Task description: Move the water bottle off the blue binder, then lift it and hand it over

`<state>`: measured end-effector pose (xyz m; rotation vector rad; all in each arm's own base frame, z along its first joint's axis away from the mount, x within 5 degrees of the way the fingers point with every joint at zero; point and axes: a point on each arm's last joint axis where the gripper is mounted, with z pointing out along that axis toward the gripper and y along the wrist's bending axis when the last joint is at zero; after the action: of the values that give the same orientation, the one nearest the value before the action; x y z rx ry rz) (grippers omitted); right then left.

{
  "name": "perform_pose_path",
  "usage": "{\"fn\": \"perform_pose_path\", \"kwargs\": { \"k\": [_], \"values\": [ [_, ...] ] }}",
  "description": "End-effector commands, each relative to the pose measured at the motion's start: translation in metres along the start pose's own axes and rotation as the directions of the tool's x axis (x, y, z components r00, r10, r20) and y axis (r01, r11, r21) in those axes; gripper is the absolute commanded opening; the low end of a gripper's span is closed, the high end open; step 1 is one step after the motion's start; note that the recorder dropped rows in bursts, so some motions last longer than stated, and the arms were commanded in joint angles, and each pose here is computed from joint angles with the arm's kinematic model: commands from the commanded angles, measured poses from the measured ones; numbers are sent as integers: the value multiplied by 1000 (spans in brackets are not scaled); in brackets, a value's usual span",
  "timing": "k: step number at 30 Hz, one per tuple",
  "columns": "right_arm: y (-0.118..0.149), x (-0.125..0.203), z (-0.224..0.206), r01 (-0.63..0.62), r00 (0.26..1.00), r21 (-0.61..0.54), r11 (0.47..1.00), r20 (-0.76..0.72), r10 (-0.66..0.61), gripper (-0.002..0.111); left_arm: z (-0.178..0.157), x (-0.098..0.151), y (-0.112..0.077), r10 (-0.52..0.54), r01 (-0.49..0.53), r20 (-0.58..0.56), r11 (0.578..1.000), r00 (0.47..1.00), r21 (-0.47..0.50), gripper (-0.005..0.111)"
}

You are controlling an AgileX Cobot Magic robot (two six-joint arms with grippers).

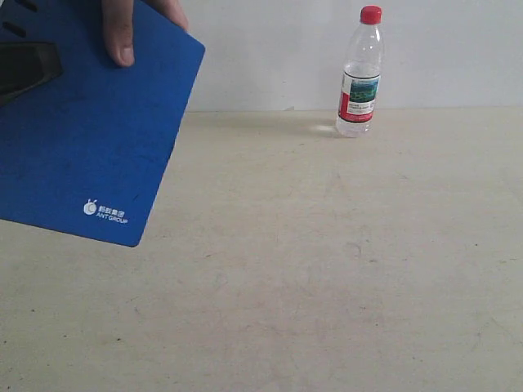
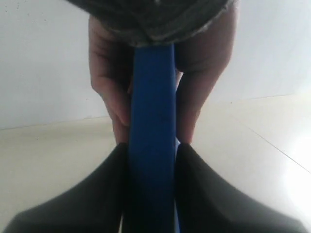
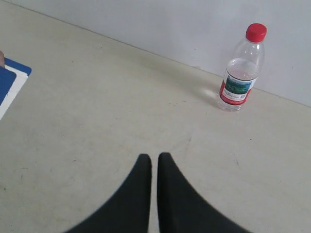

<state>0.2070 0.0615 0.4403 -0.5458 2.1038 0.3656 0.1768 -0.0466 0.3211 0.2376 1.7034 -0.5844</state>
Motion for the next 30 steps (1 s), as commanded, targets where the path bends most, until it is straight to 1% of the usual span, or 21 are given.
{"fn": "perform_pose_path", "kwargs": {
  "k": [1, 3, 5, 6, 7, 8, 9, 10, 11, 12, 13, 15, 17, 18, 20, 22, 23, 25, 26, 29, 30],
  "values": [
    [1, 1, -2, 0, 1000, -1, 1000, -9, 0, 0, 0, 0, 1, 32, -33, -18, 999, 999, -19, 31],
    [1, 1, -2, 0, 1000, -1, 1000, -9, 0, 0, 0, 6, 10, 5, -8, -34, 995, 999, -100, 47],
    [1, 1, -2, 0, 1000, -1, 1000, -9, 0, 0, -2, 15, 21, -47, 36, -44, 976, 998, -217, 57],
    [1, 1, -2, 0, 1000, -1, 1000, -9, 0, 0, -7, 26, 36, -151, 132, -26, 920, 988, -369, 55],
    [1, 1, -4, 3, 1000, 1, 1000, -6, -3, 0, -14, 35, 50, -215, 192, 15, 835, 977, -516, 42],
    [1, 1, -5, 5, 1000, 4, 1000, -1, -5, 0, -21, 37, 60, -236, 220, 57, 756, 970, -616, 31],
    [3, 0, -11, 10, 1000, 12, 1000, 24, -10, 0, -33, 34, 68, -205, 216, 104, 657, 973, -722, 8],
    [4, -1, -16, 21, 999, 19, 1000, 46, -22, 0, -39, 30, 70, -150, 176, 104, 633, 983, -754, 5],
    [7, -2, -25, 39, 996, 34, 999, 81, -42, 0, -52, 18, 62, -24, 94, 103, 648, 994, -756, 5],
    [9, -2, -33, 51, 993, 50, 997, 104, -55, 0, -60, 12, 54, 45, 49, 107, 675, 993, -737, 4],
    [13, 0, -46, 75, 988, 80, 994, 127, -84, 0, -75, 3, 37, 162, -31, 126, 722, 979, -691, 4],
    [17, 5, -61, 99, 984, 111, 989, 134, -114, 0, -97, -5, 15, 291, -117, 171, 758, 941, -642, 4],
    [21, 12, -78, 106, 984, 154, 982, 128, -126, 0, -124, -5, -5, 400, -171, 242, 759, 884, -629, 4],
    [23, 19, -92, 77, 987, 190, 979, 122, -102, 0, -143, 0, -14, 467, -194, 278, 735, 840, -650, 4],
    [26, 36, -119, -56, 992, 283, 957, 122, 22, 0, -166, 18, -20, 498, -154, 350, 721, 794, -676, 4],
    [41, 49, -162, -79, 958, 325, 942, 286, -18, 0, -164, 36, -8, 476, -122, 313, 683, 822, -720, 4],
    [54, 59, -191, -82, 908, 337, 938, 414, -69, 0, -163, 45, 0, 458, -106, 277, 650, 845, -752, 4],
    [67, 76, -221, -112, 841, 345, 932, 533, -96, 0, -162, 55, 9, 431, -86, 236, 607, 871, -790, 4],
    [81, 107, -251, -185, 783, 331, 925, 618, -65, 0, -162, 60, 13, 417, -76, 217, 582, 882, -810, 4],
    [90, 156, -253, -246, 735, 285, 926, 678, -13, 0, -162, 63, 15, 411, -71, 208, 569, 887, -819, 4],
    [81, 164, -222, -251, 727, 274, 928, 687, -6, 0, -161, 62, 15, 414, -77, 211, 579, 886, -812, 4]
  ]
}}
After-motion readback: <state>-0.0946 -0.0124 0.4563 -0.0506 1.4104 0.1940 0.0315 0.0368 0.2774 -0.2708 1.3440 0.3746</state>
